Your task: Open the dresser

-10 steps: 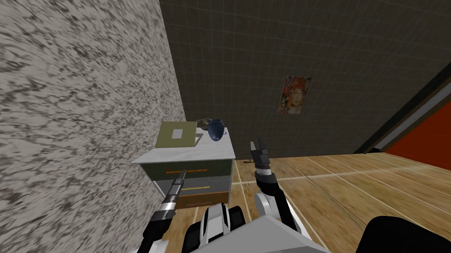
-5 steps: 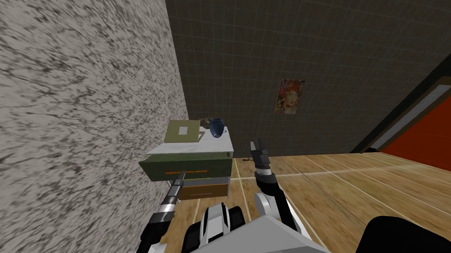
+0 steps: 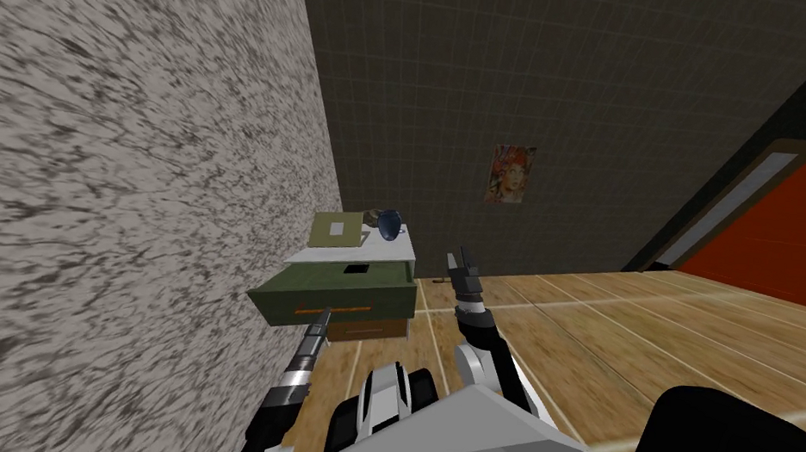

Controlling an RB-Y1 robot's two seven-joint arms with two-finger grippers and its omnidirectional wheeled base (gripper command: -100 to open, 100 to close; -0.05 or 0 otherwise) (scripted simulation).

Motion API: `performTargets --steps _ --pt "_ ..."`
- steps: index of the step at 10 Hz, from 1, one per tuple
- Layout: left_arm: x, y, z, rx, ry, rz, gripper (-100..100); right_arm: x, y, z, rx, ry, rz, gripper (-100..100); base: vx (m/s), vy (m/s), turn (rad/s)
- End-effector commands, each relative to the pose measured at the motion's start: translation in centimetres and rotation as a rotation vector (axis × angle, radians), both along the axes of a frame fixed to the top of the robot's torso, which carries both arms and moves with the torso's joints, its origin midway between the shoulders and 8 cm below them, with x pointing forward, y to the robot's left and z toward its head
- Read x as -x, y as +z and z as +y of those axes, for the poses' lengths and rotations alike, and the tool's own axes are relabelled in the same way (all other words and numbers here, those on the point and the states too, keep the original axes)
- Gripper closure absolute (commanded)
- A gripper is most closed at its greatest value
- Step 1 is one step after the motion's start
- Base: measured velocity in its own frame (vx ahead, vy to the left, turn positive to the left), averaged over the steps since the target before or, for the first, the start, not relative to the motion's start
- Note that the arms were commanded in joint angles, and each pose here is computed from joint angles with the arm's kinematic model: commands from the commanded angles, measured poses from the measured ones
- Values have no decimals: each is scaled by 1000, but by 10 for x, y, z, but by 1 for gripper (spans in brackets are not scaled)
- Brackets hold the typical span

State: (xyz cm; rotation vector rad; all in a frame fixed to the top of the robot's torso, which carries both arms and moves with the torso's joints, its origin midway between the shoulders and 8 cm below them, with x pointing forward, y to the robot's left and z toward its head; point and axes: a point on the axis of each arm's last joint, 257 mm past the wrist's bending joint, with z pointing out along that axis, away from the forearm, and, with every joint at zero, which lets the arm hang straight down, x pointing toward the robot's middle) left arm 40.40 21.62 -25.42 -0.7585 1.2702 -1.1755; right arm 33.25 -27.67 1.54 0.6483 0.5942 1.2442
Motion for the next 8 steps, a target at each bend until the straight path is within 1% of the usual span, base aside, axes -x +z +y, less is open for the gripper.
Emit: performTargets --steps 1,2,3,4,8 --pt "8 -3 1 -4 -4 9 100 0 0 0 0 0 0 0 -209 46 20" --pt "11 -4 1 -5 -6 11 100 0 0 0 0 0 0 0 -198 24 36" --pt "3 11 11 -2 9 -1 -100 0 0 0 0 0 0 0 -127 -11 -114" --pt "3 11 11 -2 9 -1 -100 0 0 0 0 0 0 0 -38 -16 -82" --pt "-7 33 34 -6 48 0 -100 0 0 0 0 0 0 0 -16 -20 -95"
